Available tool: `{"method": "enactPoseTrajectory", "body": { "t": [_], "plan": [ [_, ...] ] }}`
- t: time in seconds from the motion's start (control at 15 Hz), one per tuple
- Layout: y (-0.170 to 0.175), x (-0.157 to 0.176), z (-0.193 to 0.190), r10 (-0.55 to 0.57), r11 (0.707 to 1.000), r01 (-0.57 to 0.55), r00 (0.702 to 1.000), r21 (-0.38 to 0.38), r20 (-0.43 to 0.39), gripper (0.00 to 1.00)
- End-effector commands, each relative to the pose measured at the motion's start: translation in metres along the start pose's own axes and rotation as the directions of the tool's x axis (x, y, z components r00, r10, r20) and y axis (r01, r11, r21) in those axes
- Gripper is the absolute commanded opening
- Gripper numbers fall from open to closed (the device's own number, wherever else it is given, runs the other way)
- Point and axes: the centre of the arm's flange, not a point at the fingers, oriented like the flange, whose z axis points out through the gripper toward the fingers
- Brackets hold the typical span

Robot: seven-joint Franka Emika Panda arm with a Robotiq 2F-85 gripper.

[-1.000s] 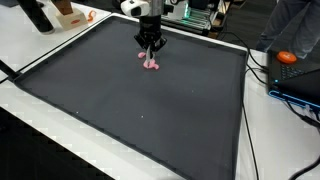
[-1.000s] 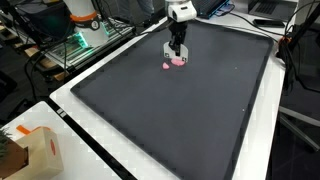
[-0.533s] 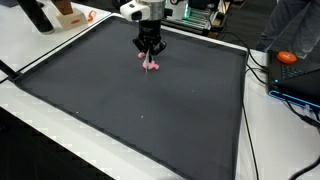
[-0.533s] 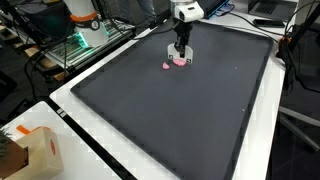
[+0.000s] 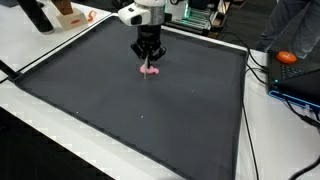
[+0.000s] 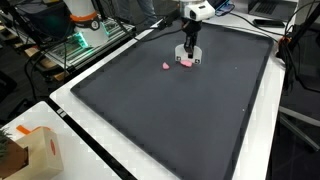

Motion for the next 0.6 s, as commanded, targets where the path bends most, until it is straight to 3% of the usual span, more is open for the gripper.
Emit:
{"method": "enactPoseTrajectory", "body": {
  "t": [0.0,0.53],
  "plan": [
    [0.005,0.0,0.022,0.006,1.0,-0.005,0.999,-0.001,0.053,0.01],
    [0.009,-0.059,0.034,-0.061,0.996,0.051,0.99,0.078,0.128,0.01]
  ]
}}
